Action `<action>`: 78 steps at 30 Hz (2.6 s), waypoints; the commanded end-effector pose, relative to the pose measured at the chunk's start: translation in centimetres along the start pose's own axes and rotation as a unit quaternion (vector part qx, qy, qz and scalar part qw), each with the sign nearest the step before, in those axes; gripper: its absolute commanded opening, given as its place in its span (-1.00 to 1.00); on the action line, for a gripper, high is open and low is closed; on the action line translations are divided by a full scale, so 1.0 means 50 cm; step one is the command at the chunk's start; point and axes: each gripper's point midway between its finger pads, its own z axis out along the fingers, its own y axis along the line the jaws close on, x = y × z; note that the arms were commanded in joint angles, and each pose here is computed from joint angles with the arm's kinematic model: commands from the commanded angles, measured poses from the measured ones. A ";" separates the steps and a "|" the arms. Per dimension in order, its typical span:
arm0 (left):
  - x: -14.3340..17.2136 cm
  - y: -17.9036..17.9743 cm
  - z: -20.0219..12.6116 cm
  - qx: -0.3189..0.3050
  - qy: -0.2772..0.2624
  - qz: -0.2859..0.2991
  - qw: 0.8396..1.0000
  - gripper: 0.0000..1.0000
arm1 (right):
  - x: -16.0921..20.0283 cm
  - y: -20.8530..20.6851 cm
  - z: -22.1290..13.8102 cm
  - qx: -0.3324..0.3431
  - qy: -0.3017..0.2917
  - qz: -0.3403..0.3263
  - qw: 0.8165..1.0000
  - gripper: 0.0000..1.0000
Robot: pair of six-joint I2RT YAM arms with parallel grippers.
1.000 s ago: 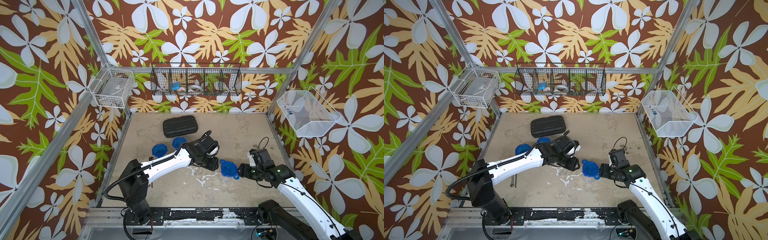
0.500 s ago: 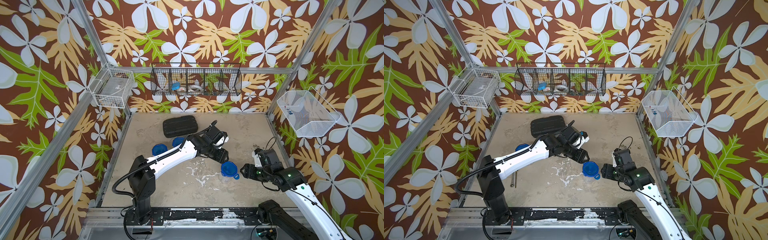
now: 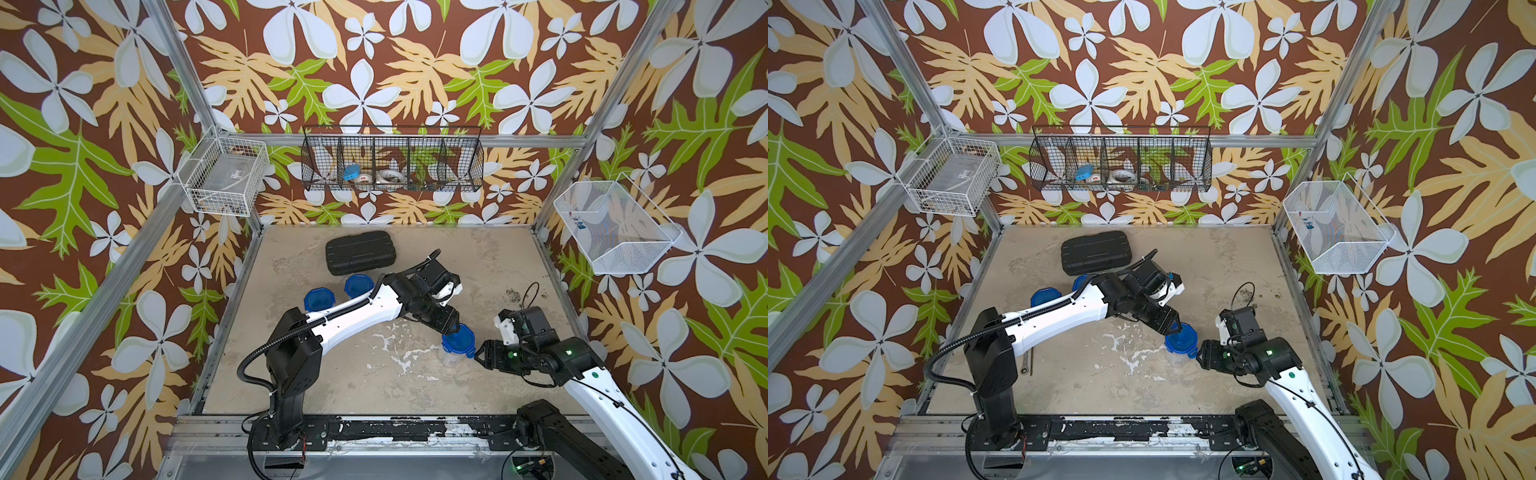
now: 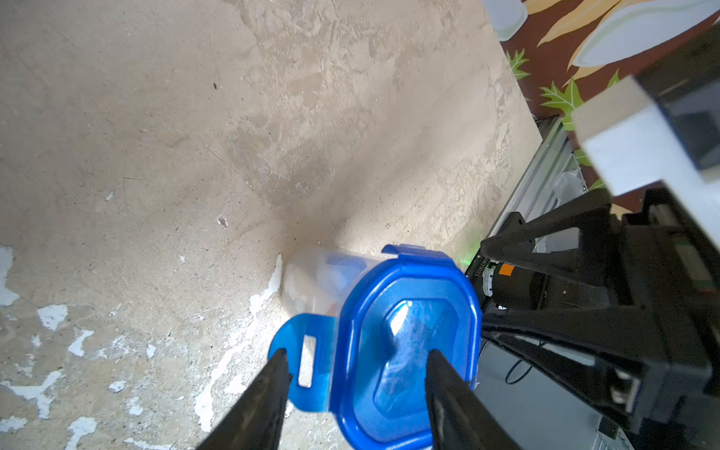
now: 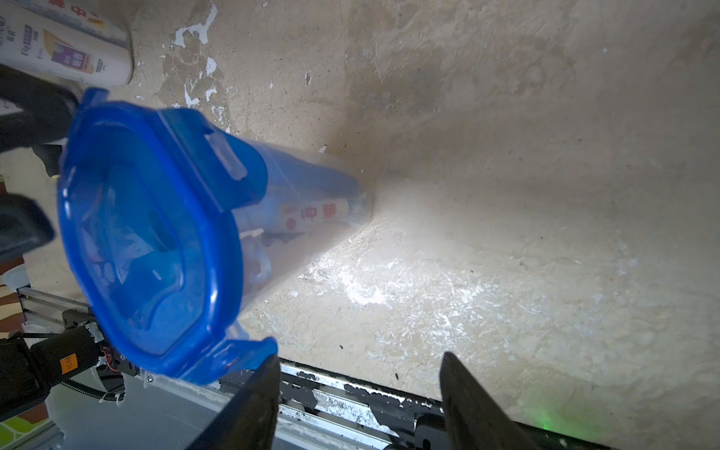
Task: Pack away toiletry kits
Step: Close the fastener on the container.
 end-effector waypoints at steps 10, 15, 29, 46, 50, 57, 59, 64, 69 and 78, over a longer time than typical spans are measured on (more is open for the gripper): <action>0.027 -0.022 0.016 0.038 0.015 0.001 0.999 0.11 | -0.016 0.015 0.021 -0.029 -0.017 0.016 0.999 0.30; 0.037 -0.036 0.014 0.063 0.015 -0.007 0.998 0.10 | -0.033 0.011 0.018 -0.026 -0.047 0.027 0.998 0.30; 0.053 -0.022 0.003 0.048 0.019 -0.016 0.999 0.11 | -0.036 -0.001 0.020 -0.020 -0.067 0.038 0.997 0.30; -0.002 0.000 -0.022 0.039 0.001 -0.009 0.999 0.20 | -0.028 -0.006 0.013 -0.014 -0.066 0.036 0.997 0.30; -0.006 -0.003 0.001 0.045 0.006 -0.011 0.999 0.19 | -0.028 -0.006 0.013 -0.015 -0.067 0.036 0.997 0.31; 0.005 -0.009 0.027 0.049 0.016 -0.004 0.999 0.18 | -0.027 -0.005 0.019 -0.019 -0.066 0.038 0.997 0.31; 0.007 -0.004 0.027 0.045 0.016 -0.002 0.999 0.18 | -0.029 -0.005 0.019 -0.019 -0.067 0.038 0.997 0.30; 0.009 -0.012 0.027 0.052 0.017 0.006 0.998 0.15 | -0.034 -0.003 0.020 -0.018 -0.069 0.036 0.997 0.31; 0.012 0.025 0.015 0.008 0.019 0.007 1.000 0.22 | -0.037 -0.005 0.021 -0.014 -0.068 0.035 0.997 0.30; -0.009 0.071 -0.037 -0.036 0.010 0.011 0.999 0.41 | -0.041 -0.002 0.019 -0.013 -0.068 0.029 0.997 0.31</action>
